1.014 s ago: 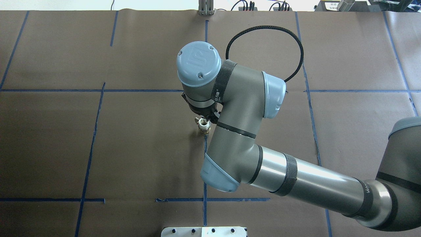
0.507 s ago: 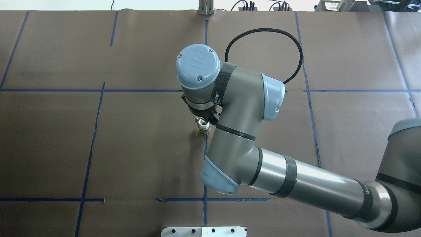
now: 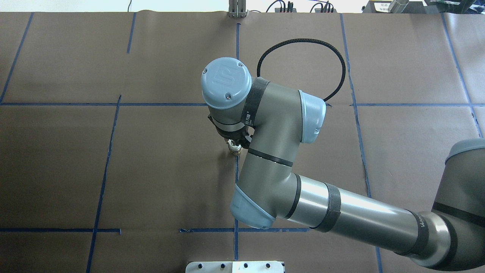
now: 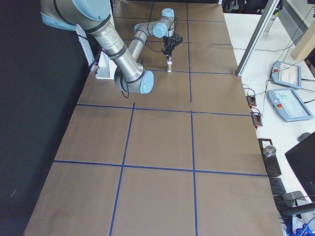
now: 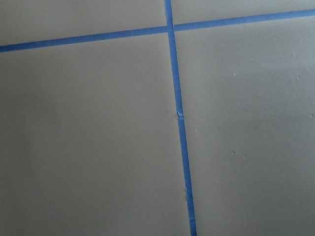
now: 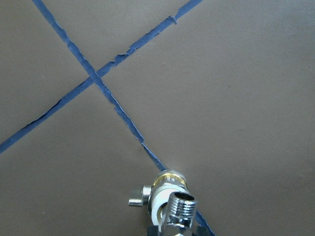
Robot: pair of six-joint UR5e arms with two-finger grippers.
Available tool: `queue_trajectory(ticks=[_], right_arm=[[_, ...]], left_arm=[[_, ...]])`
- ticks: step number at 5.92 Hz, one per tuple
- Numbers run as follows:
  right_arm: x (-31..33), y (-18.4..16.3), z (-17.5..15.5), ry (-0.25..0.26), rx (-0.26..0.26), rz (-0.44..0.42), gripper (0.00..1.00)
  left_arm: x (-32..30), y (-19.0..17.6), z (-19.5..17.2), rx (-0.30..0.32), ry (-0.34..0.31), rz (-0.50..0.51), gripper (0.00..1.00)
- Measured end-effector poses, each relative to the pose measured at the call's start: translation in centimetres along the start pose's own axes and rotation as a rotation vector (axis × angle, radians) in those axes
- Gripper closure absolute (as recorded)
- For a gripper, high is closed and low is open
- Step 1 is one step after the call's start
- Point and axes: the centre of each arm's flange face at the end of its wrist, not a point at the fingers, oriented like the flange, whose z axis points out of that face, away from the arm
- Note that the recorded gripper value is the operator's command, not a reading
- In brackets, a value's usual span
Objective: Assemble PPR valve and pipe with both arms
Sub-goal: 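Lower the valve onto the pipe top with the right gripper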
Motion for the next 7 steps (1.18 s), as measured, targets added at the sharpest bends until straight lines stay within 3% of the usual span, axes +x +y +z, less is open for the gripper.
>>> queue_trajectory(ticks=[3,4,5,6,7], right_arm=[[0.3,0.1,0.8,0.012,0.0,-0.006,0.98],[0.3,0.1,1.0,0.014,0.003,-0.01,0.88],[0.2,0.0,1.2,0.016,0.008,-0.016,0.72],[0.2,0.0,1.3,0.017,0.01,-0.029,0.24],[0.1,-0.1,1.3,0.017,0.011,-0.04,0.0]], left_arm=[[0.0,0.0,0.0,0.001,0.0,0.002,0.0],[0.0,0.0,0.0,0.002,0.0,0.002,0.0],[0.1,0.0,-0.1,0.002,0.0,0.003,0.0],[0.1,-0.1,-0.1,0.002,0.0,0.003,0.0],[0.1,-0.1,-0.1,0.003,-0.001,0.003,0.0]])
